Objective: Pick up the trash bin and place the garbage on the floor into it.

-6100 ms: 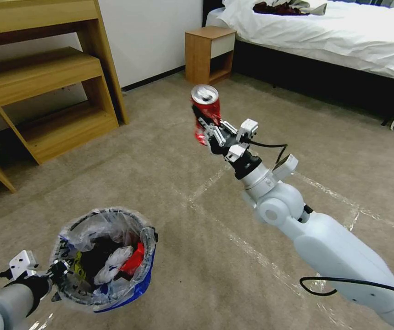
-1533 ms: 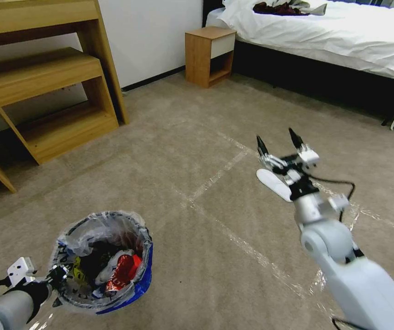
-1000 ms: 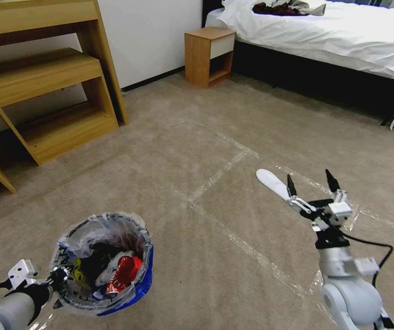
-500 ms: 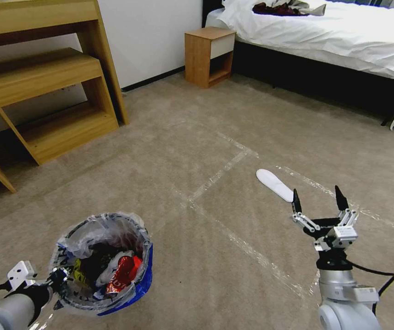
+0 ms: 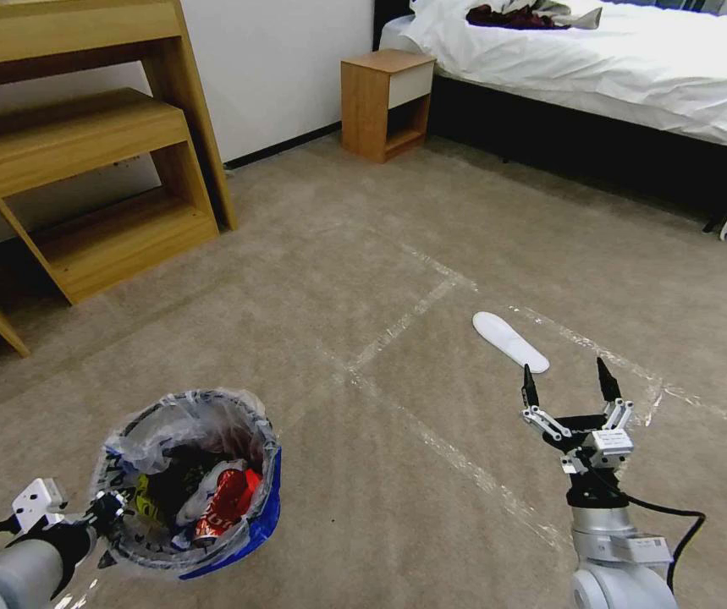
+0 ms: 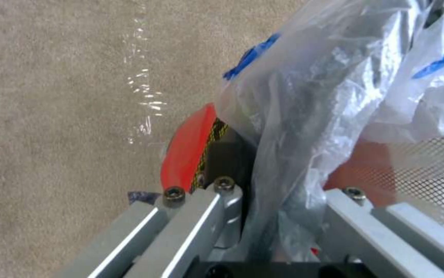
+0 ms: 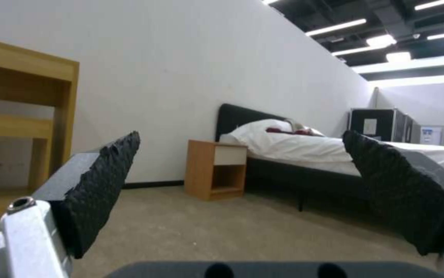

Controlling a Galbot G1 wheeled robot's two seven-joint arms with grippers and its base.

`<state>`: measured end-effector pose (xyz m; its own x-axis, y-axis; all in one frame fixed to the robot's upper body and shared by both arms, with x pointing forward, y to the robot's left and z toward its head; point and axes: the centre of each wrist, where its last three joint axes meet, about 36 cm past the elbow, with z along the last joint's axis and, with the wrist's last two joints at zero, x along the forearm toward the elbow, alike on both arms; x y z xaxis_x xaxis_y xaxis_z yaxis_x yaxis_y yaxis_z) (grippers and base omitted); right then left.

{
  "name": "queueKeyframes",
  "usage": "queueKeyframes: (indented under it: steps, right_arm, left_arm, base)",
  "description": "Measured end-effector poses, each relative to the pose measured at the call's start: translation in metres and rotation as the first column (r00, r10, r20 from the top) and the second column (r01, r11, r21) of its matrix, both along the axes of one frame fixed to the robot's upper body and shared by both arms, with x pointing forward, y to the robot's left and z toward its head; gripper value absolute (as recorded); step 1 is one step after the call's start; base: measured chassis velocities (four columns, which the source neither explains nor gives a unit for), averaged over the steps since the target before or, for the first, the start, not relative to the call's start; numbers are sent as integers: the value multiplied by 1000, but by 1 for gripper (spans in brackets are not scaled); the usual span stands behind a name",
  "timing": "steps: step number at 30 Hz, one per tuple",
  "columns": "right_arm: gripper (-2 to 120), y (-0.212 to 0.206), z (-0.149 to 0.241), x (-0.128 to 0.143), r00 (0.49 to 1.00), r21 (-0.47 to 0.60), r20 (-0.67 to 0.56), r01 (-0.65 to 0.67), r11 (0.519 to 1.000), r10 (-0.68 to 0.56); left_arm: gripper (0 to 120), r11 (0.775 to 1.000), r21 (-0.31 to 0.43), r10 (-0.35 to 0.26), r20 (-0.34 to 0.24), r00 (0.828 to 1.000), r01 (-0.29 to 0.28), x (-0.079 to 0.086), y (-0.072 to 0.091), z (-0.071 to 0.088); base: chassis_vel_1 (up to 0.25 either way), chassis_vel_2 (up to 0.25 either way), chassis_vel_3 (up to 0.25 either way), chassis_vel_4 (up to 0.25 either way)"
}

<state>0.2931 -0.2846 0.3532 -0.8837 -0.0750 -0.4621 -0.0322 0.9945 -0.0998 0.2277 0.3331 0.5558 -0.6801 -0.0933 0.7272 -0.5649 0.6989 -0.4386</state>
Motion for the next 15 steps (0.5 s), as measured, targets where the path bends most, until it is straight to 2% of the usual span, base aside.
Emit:
queueKeyframes:
  steps: [11, 15]
  right_arm:
    - [100, 2, -4, 1, 1000, 4, -4, -7, 1000, 7]
    - [100, 4, -6, 1, 1000, 4, -9, -10, 1000, 11]
  left_arm:
    - [0, 1000, -2, 2, 1, 1000, -2, 0, 0, 0]
    - [0, 1000, 1, 2, 1, 1000, -2, 0, 1, 0]
  base:
    - [-2, 2, 5, -2]
    - [-64, 62, 59, -71]
